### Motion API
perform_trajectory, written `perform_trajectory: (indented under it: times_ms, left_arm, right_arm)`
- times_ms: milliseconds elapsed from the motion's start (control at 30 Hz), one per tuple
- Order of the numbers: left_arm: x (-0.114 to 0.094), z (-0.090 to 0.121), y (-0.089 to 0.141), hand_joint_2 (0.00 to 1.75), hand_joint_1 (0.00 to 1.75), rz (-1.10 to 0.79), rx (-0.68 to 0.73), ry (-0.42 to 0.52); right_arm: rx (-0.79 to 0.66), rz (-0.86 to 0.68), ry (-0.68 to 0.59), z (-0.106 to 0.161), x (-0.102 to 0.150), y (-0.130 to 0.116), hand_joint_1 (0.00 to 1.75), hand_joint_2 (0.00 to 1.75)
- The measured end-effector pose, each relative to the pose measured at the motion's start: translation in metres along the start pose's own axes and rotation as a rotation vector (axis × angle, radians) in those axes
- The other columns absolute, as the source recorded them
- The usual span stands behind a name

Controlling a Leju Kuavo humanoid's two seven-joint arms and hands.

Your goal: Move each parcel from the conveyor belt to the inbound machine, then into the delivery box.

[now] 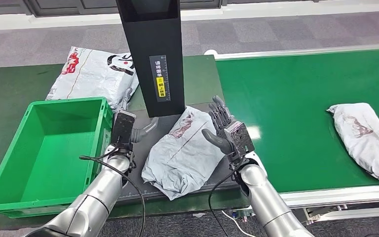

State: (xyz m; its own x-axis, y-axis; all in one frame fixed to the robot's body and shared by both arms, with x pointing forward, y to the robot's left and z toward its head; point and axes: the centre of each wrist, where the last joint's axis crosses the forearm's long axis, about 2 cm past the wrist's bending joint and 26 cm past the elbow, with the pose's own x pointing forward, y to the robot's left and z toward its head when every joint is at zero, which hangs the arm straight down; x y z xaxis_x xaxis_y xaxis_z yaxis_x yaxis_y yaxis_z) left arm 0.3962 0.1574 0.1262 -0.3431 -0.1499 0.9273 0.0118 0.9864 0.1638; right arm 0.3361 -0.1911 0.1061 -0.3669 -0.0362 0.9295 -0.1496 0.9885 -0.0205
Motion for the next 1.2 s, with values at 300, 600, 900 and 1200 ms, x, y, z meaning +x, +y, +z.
perform_trajectory:
  times_ms: [300, 600, 900, 1200]
  left_arm:
    - [0.004, -0.002, -0.002, 1.75, 0.00, -0.051, -0.049, -0.016]
    - [0.006, 0.002, -0.005, 1.75, 0.00, -0.132, -0.117, -0.037]
    - [0.006, 0.007, -0.008, 1.75, 0.00, -0.161, -0.147, -0.055]
    - [0.006, 0.007, -0.007, 1.75, 0.00, -0.162, -0.147, -0.057]
  right_arm:
    - [-0.056, 0.017, 0.007, 0.002, -0.002, -0.009, 0.00, 1.75]
    - [-0.084, 0.045, 0.016, 0.007, -0.005, -0.016, 0.00, 1.75]
    - [-0.105, 0.057, 0.021, 0.008, -0.006, -0.024, 0.00, 1.75]
    - [-0.109, 0.058, 0.022, 0.008, -0.006, -0.025, 0.00, 1.75]
